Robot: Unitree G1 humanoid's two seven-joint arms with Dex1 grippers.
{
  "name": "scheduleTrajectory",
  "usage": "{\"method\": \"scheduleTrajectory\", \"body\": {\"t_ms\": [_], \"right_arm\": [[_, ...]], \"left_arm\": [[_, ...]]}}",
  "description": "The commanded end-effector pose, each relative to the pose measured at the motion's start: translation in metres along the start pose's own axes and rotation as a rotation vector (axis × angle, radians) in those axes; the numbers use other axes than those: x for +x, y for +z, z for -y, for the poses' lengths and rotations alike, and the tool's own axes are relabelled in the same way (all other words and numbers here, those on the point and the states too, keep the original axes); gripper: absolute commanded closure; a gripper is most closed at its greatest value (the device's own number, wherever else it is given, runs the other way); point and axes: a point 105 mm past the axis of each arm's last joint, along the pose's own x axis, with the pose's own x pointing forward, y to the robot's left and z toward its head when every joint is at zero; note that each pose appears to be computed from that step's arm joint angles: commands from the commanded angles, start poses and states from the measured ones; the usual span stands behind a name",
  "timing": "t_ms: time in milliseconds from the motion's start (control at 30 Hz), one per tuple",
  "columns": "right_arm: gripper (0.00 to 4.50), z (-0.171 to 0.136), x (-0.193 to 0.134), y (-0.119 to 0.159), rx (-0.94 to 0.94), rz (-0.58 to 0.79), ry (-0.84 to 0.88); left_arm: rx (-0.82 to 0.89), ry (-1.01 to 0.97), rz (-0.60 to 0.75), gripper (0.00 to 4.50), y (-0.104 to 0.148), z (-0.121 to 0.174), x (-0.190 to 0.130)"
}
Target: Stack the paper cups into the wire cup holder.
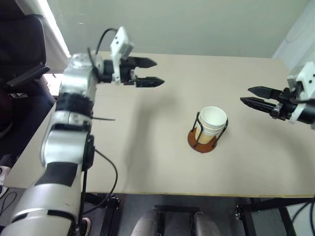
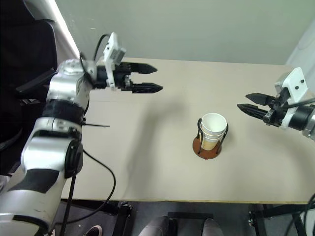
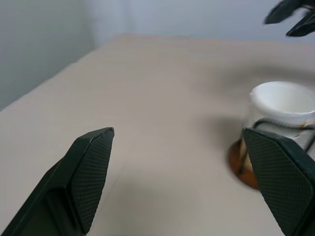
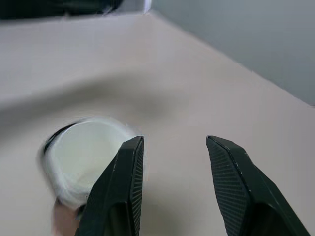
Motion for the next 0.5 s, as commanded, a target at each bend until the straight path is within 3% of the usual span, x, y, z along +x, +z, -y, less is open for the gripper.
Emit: {"method": "scheduleTrajectory", "body": {"t_ms": [33, 167, 333, 500], "right_arm": [[2.50, 0.039, 0.000, -0.011, 0.066, -0.012, -0.199], [2.50, 0.082, -0.007, -0.044, 0.106, -0.120, -0.437], [2.50, 0.129, -0.033, -0.069, 0.081, -0.194, -0.739], [2.50, 0.148, -0.052, -0.100, 0.145, -0.227, -0.947]], "left_arm": [[-0.033, 0.214, 0.111, 0.03, 0.012, -0.009, -0.032], [-0.195, 0.492, 0.113, 0.03, -0.028, -0.024, -0.079], [-0.313, 0.729, 0.066, 0.03, -0.076, -0.018, -0.130], [-0.389, 0.934, 0.047, 0.03, -0.118, -0.013, -0.165]]}}
